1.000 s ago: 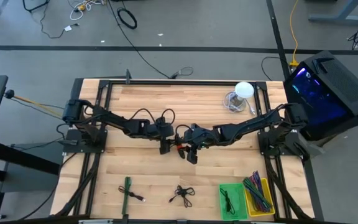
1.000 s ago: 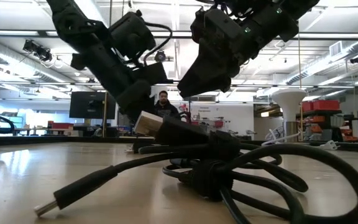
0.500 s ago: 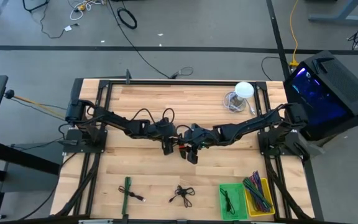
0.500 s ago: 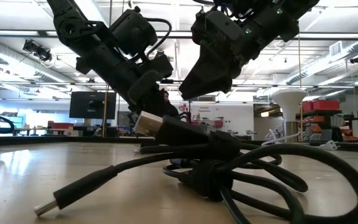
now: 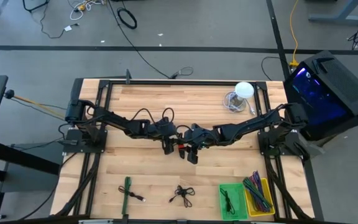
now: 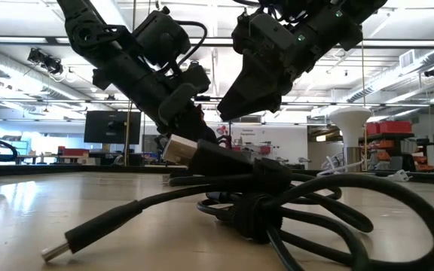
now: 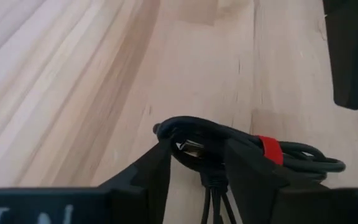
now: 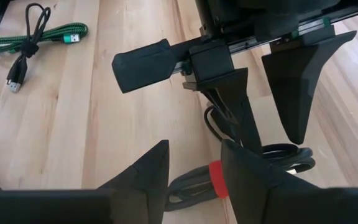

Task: Pick & Place USB Port
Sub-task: Put the black charger cable into the green basket

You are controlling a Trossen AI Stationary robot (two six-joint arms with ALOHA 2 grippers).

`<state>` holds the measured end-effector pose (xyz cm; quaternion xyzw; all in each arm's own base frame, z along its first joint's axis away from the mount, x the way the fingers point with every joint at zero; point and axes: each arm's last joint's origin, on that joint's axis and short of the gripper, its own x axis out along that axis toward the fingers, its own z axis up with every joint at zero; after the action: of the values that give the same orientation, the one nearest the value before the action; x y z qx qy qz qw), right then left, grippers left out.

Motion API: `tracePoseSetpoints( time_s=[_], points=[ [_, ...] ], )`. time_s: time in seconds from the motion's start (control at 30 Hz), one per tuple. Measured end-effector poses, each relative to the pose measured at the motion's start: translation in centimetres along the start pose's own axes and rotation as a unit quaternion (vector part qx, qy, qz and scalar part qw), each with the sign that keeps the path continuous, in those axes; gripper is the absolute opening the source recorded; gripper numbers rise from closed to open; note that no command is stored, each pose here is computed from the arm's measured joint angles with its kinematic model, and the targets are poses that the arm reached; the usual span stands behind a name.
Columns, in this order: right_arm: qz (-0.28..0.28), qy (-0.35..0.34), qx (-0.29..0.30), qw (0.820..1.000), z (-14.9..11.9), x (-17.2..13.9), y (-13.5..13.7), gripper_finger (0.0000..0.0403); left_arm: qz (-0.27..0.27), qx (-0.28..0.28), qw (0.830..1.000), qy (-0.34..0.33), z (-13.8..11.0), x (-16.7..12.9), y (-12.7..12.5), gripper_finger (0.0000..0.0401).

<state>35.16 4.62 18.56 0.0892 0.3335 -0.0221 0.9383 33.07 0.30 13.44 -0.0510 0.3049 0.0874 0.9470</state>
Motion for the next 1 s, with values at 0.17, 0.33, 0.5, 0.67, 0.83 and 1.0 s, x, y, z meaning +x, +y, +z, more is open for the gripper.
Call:
tracePoseSetpoints(
  time_s=[0.17,0.33,0.5,0.67,0.83,1.0],
  points=[
    [0.0,0.0,-0.001,1.0,0.0,0.0,0.0,0.0147,0.017,0.005,1.0,0.003,-0.1,0.0,0.1,0.0171],
    [0.0,0.001,-0.001,1.0,0.0,0.0,0.0,0.0147,0.038,0.001,0.999,0.005,-0.1,0.0,0.6,0.0172],
    [0.0,0.0,-0.002,1.0,0.0,0.0,0.0,0.0147,0.016,-0.021,1.0,0.01,0.0,0.2,1.4,0.0172],
    [0.0,0.0,-0.003,1.0,0.0,0.0,0.0,0.0147,0.014,-0.024,1.0,0.01,0.0,0.2,1.7,0.0172],
    [0.0,0.0,-0.009,1.0,0.0,0.0,0.0,0.0147,-0.001,-0.024,1.0,0.009,-0.3,0.8,1.6,0.0172],
    [0.0,0.0,-0.009,1.0,0.0,0.0,0.0,0.0147,-0.005,-0.027,1.0,0.012,-1.0,1.7,1.6,0.0171]
  ],
)
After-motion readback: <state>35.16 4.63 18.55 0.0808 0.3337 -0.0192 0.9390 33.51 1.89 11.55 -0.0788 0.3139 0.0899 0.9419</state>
